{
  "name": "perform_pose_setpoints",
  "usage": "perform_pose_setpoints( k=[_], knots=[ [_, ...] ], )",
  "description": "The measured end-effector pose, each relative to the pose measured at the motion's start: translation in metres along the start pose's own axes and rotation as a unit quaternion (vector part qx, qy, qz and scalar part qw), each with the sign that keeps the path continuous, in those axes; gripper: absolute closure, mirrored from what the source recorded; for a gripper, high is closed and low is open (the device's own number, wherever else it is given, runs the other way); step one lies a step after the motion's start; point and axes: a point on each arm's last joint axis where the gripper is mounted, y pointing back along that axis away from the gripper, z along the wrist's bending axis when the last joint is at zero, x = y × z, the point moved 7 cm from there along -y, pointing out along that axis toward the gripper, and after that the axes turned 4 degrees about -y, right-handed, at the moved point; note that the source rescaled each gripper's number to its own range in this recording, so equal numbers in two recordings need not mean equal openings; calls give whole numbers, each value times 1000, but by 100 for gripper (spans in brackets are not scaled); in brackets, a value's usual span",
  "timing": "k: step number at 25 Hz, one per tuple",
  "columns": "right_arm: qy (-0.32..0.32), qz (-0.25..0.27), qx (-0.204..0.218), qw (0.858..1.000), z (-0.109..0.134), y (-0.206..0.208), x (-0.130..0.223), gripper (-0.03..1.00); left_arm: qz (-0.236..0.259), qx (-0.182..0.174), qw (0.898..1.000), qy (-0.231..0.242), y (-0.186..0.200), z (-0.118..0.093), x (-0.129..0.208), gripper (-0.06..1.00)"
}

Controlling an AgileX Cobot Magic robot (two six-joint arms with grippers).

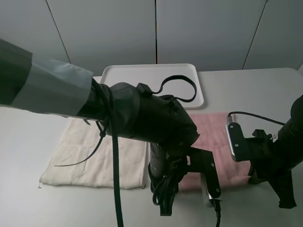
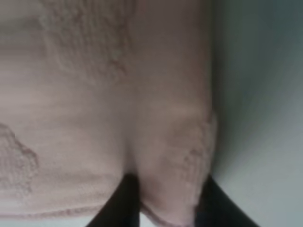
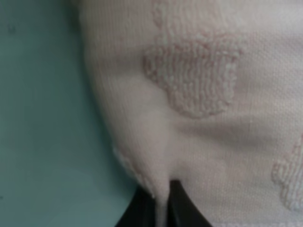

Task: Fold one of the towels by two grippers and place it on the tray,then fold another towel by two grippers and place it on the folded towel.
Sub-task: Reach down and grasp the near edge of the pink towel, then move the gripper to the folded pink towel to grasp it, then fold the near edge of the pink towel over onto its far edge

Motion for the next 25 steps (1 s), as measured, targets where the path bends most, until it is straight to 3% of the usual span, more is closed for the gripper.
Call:
perform_pose_setpoints(
  k=[3, 4, 17, 25],
  knots=[
    [-11, -4, -3, 1000, 1, 0, -1, 96, -5, -14, 1000, 20, 0, 5, -1, 91],
    [-14, -6, -3, 1000, 1, 0, -2, 96, -4, -18, 1000, 20, 0, 6, -1, 93],
    [-116, -36, -8, 993, 1, 1, -12, 97, -2, -26, 999, 21, 0, 9, -1, 94],
    [-213, -68, 26, 974, -8, 31, -19, 97, -22, -38, 999, 24, 17, 14, -6, 94]
  ],
)
